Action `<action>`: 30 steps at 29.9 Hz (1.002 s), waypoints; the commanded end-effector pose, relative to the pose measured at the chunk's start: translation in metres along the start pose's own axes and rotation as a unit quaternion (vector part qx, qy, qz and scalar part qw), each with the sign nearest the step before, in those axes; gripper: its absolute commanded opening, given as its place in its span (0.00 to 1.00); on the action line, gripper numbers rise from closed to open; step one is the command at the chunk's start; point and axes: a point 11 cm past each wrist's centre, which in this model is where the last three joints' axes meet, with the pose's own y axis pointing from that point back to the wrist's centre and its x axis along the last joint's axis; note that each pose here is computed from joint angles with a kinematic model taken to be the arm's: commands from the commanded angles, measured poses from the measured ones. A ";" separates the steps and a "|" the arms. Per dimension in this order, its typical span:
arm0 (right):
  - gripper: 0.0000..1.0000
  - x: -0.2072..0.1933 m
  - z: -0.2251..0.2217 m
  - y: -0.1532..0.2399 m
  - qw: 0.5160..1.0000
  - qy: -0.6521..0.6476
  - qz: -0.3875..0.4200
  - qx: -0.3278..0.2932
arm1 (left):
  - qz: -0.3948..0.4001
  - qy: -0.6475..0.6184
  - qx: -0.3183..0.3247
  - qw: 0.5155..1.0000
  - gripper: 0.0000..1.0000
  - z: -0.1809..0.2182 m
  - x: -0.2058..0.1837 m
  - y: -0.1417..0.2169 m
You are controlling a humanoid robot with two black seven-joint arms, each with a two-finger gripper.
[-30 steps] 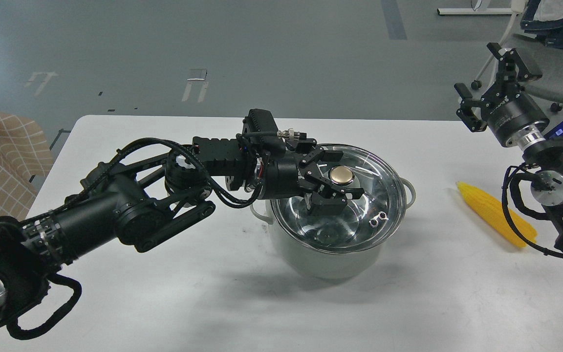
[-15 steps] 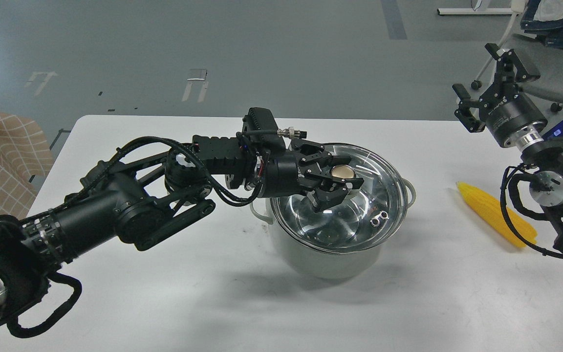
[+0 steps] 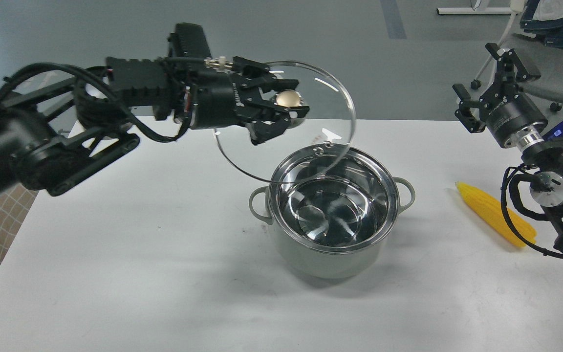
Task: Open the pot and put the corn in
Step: 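Lift the glass lid off the pot and carry it beside the pot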
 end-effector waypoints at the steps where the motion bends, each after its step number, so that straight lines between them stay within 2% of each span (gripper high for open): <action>1: 1.00 0.000 0.002 0.001 1.000 -0.001 0.000 -0.002 | -0.007 0.010 0.051 0.999 0.03 -0.028 -0.018 0.049; 3: 1.00 -0.001 0.004 0.001 1.000 -0.002 0.000 -0.003 | -0.012 0.033 0.080 0.996 0.03 -0.036 -0.046 0.079; 5: 1.00 -0.001 0.005 0.001 1.000 -0.003 0.000 -0.004 | -0.012 0.054 0.092 0.994 0.03 -0.034 -0.069 0.094; 12: 1.00 -0.001 0.009 0.004 1.000 -0.004 0.001 -0.008 | 0.003 0.100 0.125 0.987 0.03 -0.006 -0.156 0.131; 21: 1.00 0.000 0.015 0.007 1.000 -0.006 0.003 -0.013 | 0.028 0.099 0.176 0.979 0.03 0.003 -0.213 0.147; 25: 1.00 0.001 0.015 0.008 1.000 -0.006 0.004 -0.013 | 0.001 0.119 0.195 0.974 0.03 0.010 -0.246 0.154; 30: 1.00 0.003 0.013 0.008 1.000 -0.004 0.005 -0.013 | -0.011 0.130 0.198 0.971 0.06 0.018 -0.259 0.158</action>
